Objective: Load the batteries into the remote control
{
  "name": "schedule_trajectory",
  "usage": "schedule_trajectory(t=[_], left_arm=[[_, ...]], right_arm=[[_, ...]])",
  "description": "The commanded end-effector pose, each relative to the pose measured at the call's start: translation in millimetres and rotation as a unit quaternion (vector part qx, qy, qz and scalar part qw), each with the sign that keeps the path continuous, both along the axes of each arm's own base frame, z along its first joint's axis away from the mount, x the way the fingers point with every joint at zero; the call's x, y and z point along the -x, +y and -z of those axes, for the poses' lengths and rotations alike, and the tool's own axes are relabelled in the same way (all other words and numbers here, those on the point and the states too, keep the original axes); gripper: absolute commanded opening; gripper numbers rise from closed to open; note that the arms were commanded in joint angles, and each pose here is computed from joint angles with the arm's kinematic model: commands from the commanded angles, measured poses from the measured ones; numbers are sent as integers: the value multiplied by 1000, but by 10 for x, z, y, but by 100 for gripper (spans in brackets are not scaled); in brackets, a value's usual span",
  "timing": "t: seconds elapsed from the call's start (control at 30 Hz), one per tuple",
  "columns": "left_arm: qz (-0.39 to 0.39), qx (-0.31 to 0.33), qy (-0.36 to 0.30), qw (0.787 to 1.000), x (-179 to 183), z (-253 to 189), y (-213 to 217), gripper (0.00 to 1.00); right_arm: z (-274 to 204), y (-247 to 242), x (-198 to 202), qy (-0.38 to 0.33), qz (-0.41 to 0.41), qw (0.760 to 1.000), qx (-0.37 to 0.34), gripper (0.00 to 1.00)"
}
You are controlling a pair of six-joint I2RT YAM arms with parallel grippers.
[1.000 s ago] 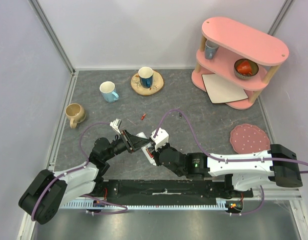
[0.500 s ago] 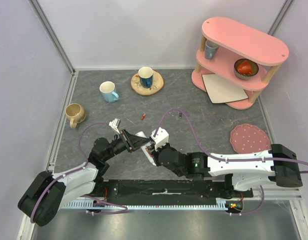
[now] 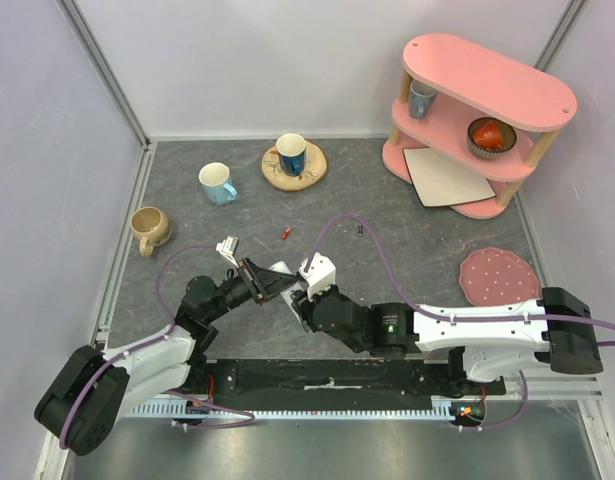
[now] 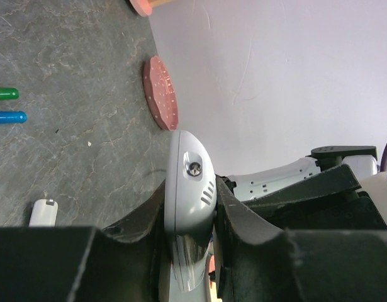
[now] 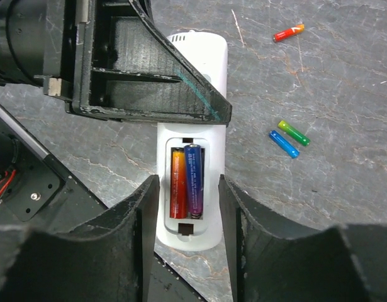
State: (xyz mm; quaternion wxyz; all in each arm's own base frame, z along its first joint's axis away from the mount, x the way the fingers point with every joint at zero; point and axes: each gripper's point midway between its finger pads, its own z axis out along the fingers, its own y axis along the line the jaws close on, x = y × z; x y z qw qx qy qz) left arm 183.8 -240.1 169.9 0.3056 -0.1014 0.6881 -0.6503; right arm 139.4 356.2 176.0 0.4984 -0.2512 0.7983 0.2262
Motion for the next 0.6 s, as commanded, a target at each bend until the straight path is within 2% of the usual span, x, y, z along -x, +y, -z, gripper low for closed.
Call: schedule_trajectory(t=[0.0, 0.47, 0.5, 0.53, 0.57], left_arm=[[1, 21, -54, 998, -11, -268, -4, 2], [-5, 8, -49, 999, -44, -182, -6, 2], [-4, 10, -53, 999, -41, -199, -10, 2], [-4, 10, -53, 999, -46, -197, -10, 2], [-5, 10, -54, 998, -49, -199, -9, 2]], right_arm=[[-307, -19, -82, -15, 27, 999, -28, 51], [-796, -139, -83, -26, 30, 996, -85, 59], [-825, -156, -83, -23, 34, 995, -94, 60], [-821, -154, -77, -8, 44, 993, -111, 69], [-792, -148, -68, 4, 46, 992, -118, 73]])
